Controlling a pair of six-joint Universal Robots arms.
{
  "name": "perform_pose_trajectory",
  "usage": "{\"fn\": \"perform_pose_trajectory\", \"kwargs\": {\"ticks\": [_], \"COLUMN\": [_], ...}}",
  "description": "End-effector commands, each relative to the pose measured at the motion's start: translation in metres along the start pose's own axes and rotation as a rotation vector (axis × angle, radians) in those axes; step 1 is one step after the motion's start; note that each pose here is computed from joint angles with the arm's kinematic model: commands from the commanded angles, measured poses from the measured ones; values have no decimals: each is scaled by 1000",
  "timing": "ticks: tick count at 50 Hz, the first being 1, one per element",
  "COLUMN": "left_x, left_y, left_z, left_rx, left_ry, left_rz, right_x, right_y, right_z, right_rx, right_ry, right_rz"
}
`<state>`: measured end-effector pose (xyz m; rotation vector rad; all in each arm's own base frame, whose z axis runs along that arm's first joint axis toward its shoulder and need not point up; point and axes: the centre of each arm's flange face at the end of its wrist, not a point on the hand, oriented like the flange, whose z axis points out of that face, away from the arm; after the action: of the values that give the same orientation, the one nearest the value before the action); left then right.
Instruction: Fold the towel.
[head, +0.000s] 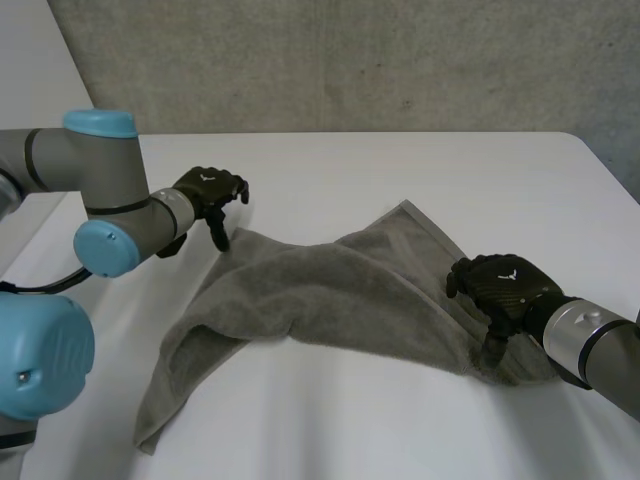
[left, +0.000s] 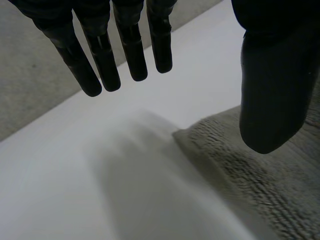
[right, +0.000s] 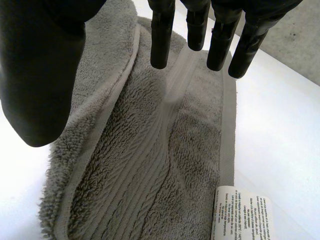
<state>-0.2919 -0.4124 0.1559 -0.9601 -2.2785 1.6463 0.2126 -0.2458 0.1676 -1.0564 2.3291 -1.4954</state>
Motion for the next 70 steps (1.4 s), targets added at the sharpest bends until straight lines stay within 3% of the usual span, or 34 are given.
{"fn": "perform_pose_trajectory", "kwargs": {"ticks": [1,13,22,70], "left_x": [6,11,12,29], "left_y": [8,19,24,26], "left_z": [5,8,8,-1], "left_rx": [-21,-48,-67,-125], "left_ry": [34,63,65,86], "left_rz": [-4,-8,66,73], "right_x": [0,5,5,4], "right_y": [1,5,6,9], "right_z": [2,3,4,5], "right_rx": [3,-10,-13,-26], "right_ry": [2,11,12,5], "right_rz": [-5,-11,-16,-40]}}
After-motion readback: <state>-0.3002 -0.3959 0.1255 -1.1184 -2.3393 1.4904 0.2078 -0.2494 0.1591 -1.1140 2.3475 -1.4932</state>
